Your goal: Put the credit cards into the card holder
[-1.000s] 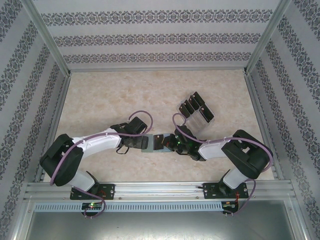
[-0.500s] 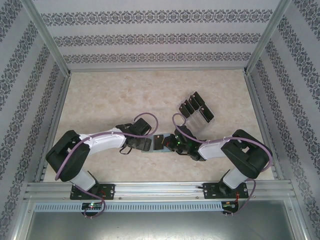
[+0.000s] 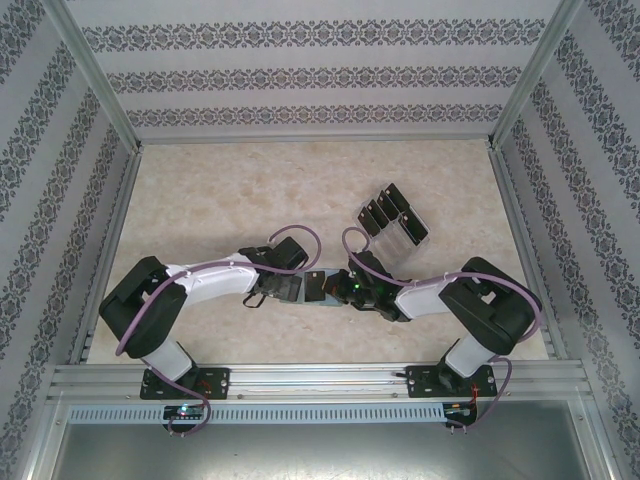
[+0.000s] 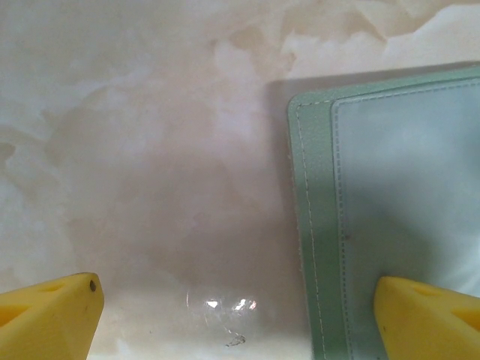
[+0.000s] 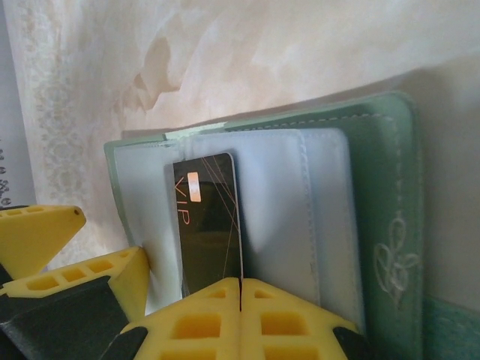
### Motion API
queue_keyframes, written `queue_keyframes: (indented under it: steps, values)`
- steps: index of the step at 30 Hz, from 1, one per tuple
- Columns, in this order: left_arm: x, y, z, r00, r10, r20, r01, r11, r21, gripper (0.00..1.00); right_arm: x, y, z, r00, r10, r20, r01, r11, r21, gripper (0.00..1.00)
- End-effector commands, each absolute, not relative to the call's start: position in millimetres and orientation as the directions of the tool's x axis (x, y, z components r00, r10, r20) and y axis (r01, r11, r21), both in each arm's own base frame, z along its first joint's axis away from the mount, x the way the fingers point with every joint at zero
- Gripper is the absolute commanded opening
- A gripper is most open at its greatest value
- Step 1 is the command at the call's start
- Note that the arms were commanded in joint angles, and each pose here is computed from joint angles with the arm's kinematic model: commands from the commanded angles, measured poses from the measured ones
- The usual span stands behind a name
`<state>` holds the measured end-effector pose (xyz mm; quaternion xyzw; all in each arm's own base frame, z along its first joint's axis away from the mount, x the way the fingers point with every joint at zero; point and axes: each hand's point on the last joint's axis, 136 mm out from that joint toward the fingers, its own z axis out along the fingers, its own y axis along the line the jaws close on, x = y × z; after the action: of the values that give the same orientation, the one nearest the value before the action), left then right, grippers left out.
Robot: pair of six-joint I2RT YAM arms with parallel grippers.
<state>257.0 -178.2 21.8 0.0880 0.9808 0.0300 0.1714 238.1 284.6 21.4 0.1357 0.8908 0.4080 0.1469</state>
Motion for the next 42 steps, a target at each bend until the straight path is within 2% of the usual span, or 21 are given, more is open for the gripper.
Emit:
queue_keyframes:
  steps: [1, 16, 42]
  values:
    - [237, -150, 6, -0.948, 0.198, -0.251, 0.152, 0.970, 0.191, 0.93, 229, 289, 9, -0.943, 0.310, -0.123, 0.115, 0.649, 0.752, 0.00]
    - [234, -153, 4, -0.948, 0.201, -0.248, 0.159, 0.971, 0.177, 0.93, 241, 256, 10, -0.861, 0.471, -0.193, 0.204, 0.667, 0.717, 0.00]
    - [232, -154, 2, -0.947, 0.204, -0.248, 0.164, 0.971, 0.173, 0.93, 234, 290, 11, -0.900, 0.405, -0.162, 0.161, 0.652, 0.741, 0.00]
